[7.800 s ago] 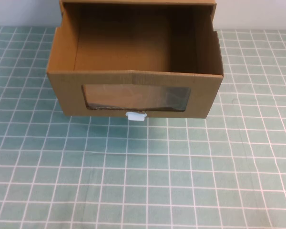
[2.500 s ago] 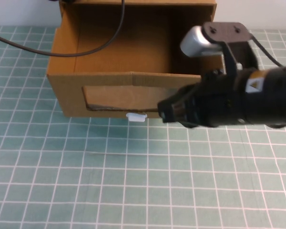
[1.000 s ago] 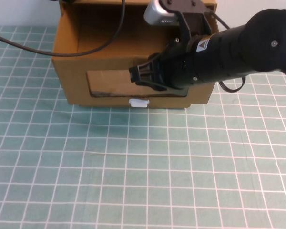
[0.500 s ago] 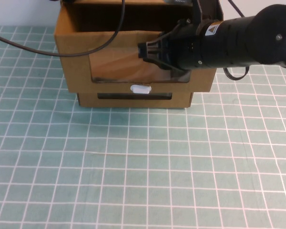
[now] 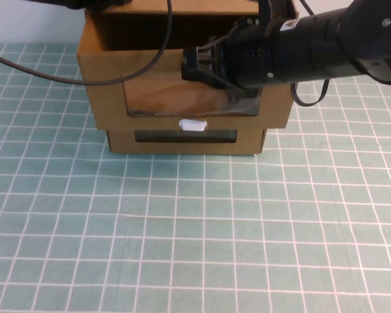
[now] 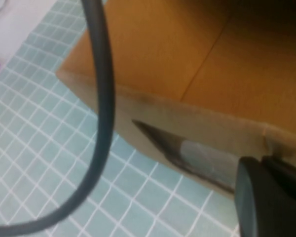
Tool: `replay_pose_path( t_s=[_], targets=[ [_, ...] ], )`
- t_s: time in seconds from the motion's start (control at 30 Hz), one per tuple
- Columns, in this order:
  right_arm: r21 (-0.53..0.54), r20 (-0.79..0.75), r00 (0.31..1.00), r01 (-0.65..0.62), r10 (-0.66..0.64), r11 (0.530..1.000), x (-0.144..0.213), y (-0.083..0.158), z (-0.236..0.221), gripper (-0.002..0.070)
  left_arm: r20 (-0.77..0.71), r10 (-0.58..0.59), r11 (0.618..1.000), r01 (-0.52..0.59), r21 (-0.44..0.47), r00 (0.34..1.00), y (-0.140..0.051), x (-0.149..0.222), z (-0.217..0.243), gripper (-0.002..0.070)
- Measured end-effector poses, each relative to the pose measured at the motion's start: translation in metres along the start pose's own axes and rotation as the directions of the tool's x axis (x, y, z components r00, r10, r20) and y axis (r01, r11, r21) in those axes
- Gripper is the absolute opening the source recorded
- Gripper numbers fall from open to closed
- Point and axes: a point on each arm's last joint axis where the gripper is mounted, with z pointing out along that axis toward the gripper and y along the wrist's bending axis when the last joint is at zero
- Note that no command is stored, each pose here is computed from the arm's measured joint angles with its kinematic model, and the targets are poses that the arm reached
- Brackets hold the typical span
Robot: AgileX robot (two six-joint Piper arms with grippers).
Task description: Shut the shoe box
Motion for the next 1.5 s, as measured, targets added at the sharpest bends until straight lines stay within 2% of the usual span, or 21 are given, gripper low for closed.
replay_pose_path(
  t_s=[0.3,0.73,1.07,1.2,1.33,1.5],
  targets=[
    [0.035,0.072,0.997,-0.016,0.014,0.999,-0.005,-0.011,0.01,-0.0011,-0.001,0.0,1.0,0.0,0.001,1.0,0.0,0.0,0.0,-0.0005],
    [0.041,0.197,0.98,0.012,-0.02,0.999,-0.036,-0.032,0.047,-0.0011,-0.001,0.002,1.0,-0.002,-0.003,1.0,0.0,0.0,0.0,-0.0005],
    [0.005,0.17,0.985,-0.022,0.021,1.0,-0.041,-0.047,0.058,-0.0013,0.004,0.0,1.0,0.0,-0.005,1.0,0.0,0.0,0.0,-0.0005],
    [-0.038,0.115,0.993,-0.01,0.015,0.999,-0.041,-0.042,0.049,-0.0012,0.0,0.01,1.0,-0.01,0.0,1.0,-0.002,-0.002,-0.004,-0.0005],
    [-0.074,0.059,0.998,0.027,-0.022,0.997,-0.046,-0.023,0.02,-0.0011,-0.007,0.048,0.999,-0.048,0.005,0.999,-0.012,-0.009,-0.021,-0.0005],
    [0.001,-0.014,0.997,0.074,-0.074,0.997,-0.052,-0.003,-0.029,-0.0011,0.035,0.094,0.994,-0.092,-0.057,0.995,-0.031,-0.028,-0.064,-0.0005]
  ],
)
